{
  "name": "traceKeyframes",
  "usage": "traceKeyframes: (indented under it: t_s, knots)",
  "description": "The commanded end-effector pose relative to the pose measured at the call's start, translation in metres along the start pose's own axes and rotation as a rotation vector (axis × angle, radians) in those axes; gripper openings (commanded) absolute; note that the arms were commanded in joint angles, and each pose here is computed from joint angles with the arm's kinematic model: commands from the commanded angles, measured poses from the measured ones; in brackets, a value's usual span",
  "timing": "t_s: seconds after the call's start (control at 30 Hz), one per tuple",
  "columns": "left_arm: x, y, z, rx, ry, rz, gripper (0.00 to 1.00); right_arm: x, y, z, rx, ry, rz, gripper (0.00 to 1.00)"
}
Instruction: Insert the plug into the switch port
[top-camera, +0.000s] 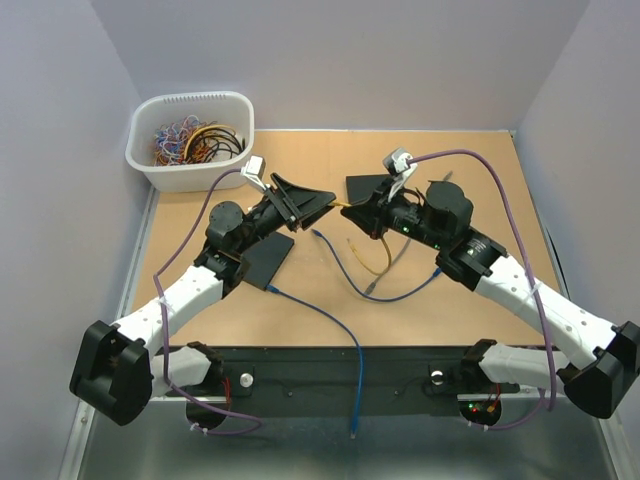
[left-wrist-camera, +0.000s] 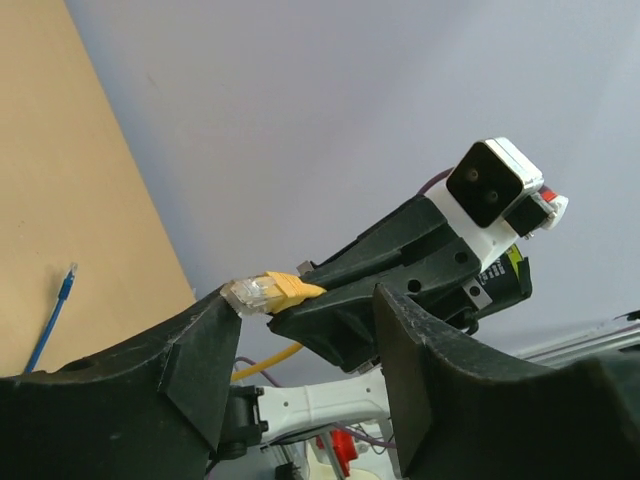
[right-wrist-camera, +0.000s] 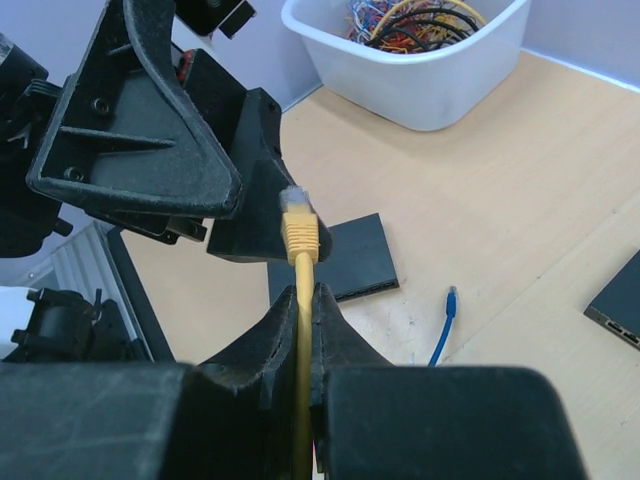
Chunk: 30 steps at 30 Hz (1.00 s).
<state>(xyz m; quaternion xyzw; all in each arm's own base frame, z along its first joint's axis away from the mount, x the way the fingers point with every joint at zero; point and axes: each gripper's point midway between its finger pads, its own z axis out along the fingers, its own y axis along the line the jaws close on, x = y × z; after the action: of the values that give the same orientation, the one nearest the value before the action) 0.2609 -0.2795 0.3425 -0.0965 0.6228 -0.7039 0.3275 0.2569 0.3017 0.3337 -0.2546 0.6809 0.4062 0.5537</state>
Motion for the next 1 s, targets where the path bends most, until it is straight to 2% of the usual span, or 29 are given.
traceKeyframes:
  t_s: [0.0,0.1,0.2,0.6,0.67,0.73,0.87,0.9,0.97]
  knots:
    - [-0.009,-0.031,0.004,0.073,-0.023,0.057,0.70,-0.018,0.015,-0.009,-0.051,-0.061,-0.037,0.00]
    - [-0.011,-0.030,0.005,0.069,-0.035,0.058,0.70,-0.015,0.013,-0.008,-0.048,-0.054,-0.038,0.01]
    - [-0.011,-0.031,0.006,0.070,-0.031,0.059,0.66,-0.007,0.011,-0.004,-0.044,-0.035,-0.033,0.00]
    - [-0.011,-0.033,0.007,0.075,-0.026,0.071,0.26,0.012,0.002,0.005,-0.009,-0.001,-0.037,0.00]
    - [-0.011,-0.033,0.007,0.075,-0.028,0.074,0.17,0.016,0.003,0.007,-0.014,0.008,-0.039,0.01]
    - [-0.011,-0.031,0.007,0.071,-0.027,0.075,0.01,0.020,0.002,0.009,-0.014,0.017,-0.041,0.01]
    - [-0.011,-0.025,0.008,0.053,-0.030,0.074,0.00,0.022,0.004,0.010,-0.026,0.025,-0.042,0.00]
    - [-0.011,-0.022,0.009,0.048,-0.030,0.079,0.00,0.020,0.005,0.010,-0.027,0.022,-0.038,0.02]
    - [-0.011,-0.022,0.009,0.046,-0.032,0.092,0.00,0.017,0.008,0.009,-0.036,0.015,-0.027,0.32]
